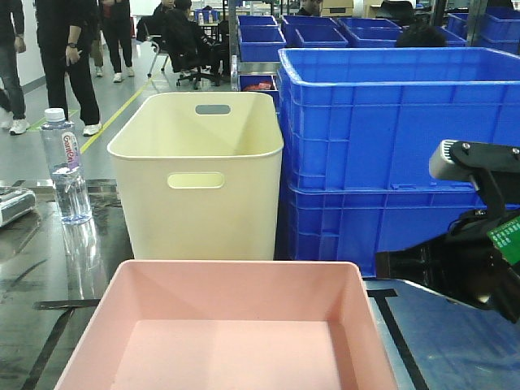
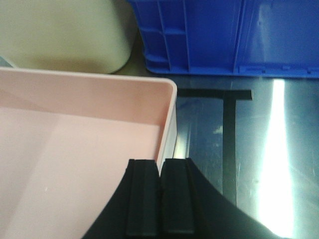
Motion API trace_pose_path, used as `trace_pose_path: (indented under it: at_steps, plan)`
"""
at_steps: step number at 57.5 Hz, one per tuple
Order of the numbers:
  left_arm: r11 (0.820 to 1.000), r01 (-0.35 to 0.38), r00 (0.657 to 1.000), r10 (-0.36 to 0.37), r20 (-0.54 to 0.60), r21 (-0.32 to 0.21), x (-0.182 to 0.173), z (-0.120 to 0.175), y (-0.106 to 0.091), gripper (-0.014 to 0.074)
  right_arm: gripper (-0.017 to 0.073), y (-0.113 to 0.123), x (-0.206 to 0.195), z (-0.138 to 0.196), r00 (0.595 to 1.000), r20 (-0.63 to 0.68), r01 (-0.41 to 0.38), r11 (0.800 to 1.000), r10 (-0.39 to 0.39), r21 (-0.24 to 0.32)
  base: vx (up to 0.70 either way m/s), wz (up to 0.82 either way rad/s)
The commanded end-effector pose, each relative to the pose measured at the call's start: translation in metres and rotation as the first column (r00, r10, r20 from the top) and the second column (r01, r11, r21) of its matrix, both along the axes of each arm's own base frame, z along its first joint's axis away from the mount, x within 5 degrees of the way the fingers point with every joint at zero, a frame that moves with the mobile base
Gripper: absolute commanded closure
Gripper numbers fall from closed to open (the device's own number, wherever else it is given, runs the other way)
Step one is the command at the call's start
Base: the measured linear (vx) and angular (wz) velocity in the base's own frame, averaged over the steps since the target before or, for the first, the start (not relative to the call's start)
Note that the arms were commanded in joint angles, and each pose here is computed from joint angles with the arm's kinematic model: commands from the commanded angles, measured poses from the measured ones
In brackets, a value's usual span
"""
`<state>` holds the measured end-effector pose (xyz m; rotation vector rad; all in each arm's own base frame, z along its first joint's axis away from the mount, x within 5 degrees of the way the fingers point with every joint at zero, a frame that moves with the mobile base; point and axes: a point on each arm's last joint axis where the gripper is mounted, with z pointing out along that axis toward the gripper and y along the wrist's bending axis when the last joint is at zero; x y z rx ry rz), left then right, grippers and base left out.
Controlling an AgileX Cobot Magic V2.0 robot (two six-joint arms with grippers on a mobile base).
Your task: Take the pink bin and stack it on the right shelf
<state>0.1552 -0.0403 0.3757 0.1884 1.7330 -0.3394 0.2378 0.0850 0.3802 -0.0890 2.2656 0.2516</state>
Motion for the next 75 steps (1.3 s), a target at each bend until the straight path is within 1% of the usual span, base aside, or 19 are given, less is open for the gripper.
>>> trace_pose_path:
  at_steps: [1,2,4,6,9,13,15,19,23,45,47,53,55,58,63,69,70,71,75]
  plan:
    - [0.999,-0.034,0.995,0.038,0.093,-0.042,-0.004,0.017,0.003,0.0603,0.0572,0.0,-0.007,0.016,0.999,0.036,0.007,0.996,-0.011,0.092,0.0,0.0]
    - [0.999,-0.034,0.995,0.038,0.093,-0.042,-0.004,0.017,0.003,0.0603,0.0571,0.002,-0.008,0.016,1.0,0.015,0.014,0.992,-0.016,0.124,0.0,0.0]
    - [0.999,-0.034,0.995,0.037,0.092,-0.042,-0.004,0.017,0.003,0.0603,0.0572,0.007,-0.011,0.014,0.999,-0.043,0.029,0.975,-0.02,0.219,0.0,0.0]
    - [0.999,-0.033,0.995,0.037,0.09,-0.041,-0.004,0.016,0.003,0.0603,0.0572,0.01,-0.01,0.014,0.999,-0.051,0.019,0.969,-0.007,0.248,0.0,0.0]
    - [0.999,-0.033,0.995,0.037,0.09,-0.041,-0.004,0.016,0.003,0.0603,0.0572,0.012,-0.006,0.015,1.0,-0.014,-0.002,0.967,0.005,0.253,0.0,0.0]
    - [0.999,-0.033,0.995,0.037,0.09,-0.041,-0.004,0.016,0.003,0.0602,0.0571,0.013,-0.001,0.017,0.999,0.043,-0.021,0.972,0.012,0.235,0.0,0.0]
    - [0.999,-0.033,0.995,0.037,0.09,-0.041,-0.004,0.016,0.003,0.0602,0.0571,0.012,0.002,0.018,0.997,0.076,-0.034,0.976,0.018,0.213,0.0,0.0]
    - [0.999,-0.033,0.995,0.037,0.09,-0.041,-0.004,0.016,0.003,0.0602,0.0571,0.011,0.003,0.017,0.995,0.095,-0.044,0.984,0.028,0.173,0.0,0.0]
    - [0.999,-0.033,0.995,0.037,0.09,-0.041,-0.004,0.016,0.003,0.0601,0.0571,0.01,0.004,0.017,0.995,0.098,-0.043,0.988,0.028,0.15,0.0,0.0]
    - [0.999,-0.032,0.995,0.035,0.089,-0.04,-0.004,0.016,0.003,0.0601,0.0571,0.01,0.004,0.017,0.995,0.098,-0.042,0.988,0.027,0.151,0.0,0.0]
    - [0.999,-0.033,0.995,0.036,0.093,-0.03,-0.004,0.016,0.003,0.0601,0.0571,0.01,0.004,0.017,0.995,0.098,-0.042,0.988,0.027,0.151,0.0,0.0]
    - [0.998,-0.046,0.991,0.039,0.129,0.053,-0.015,0.018,0.007,0.0601,0.0571,0.01,0.004,0.017,0.995,0.098,-0.042,0.988,0.027,0.151,0.0,0.0]
    - [0.997,-0.054,0.989,0.044,0.138,0.064,-0.02,0.017,0.008,0.0601,0.0571,0.01,0.004,0.017,0.995,0.098,-0.042,0.988,0.027,0.151,0.0,0.0]
    - [0.994,-0.079,0.989,0.068,0.135,0.079,-0.028,0.007,0.012,0.0601,0.0571,0.01,0.004,0.017,0.995,0.098,-0.042,0.988,0.027,0.151,0.0,0.0]
    - [0.991,-0.13,0.985,0.125,0.118,0.03,-0.042,-0.018,0.018,0.0601,0.0571,0.01,0.004,0.017,0.995,0.098,-0.042,0.988,0.027,0.151,0.0,0.0]
    - [0.985,-0.17,0.98,0.168,0.11,0.009,-0.06,-0.056,0.025,0.0601,0.0571,0.01,0.004,0.017,0.995,0.098,-0.042,0.988,0.027,0.151,0.0,0.0]
    - [0.985,-0.174,0.98,0.171,0.106,0.019,-0.062,-0.064,0.025,0.0601,0.0571,0.01,0.004,0.017,0.995,0.098,-0.042,0.988,0.027,0.151,0.0,0.0]
    - [0.984,-0.177,0.978,0.174,0.118,0.014,-0.066,-0.068,0.026,0.0601,0.0571,0.01,0.004,0.017,0.995,0.098,-0.042,0.988,0.027,0.151,0.0,0.0]
    - [0.98,-0.191,0.972,0.183,0.147,0.047,-0.079,-0.094,0.029,0.0601,0.0571,0.01,0.004,0.017,0.995,0.098,-0.042,0.988,0.027,0.151,0.0,0.0]
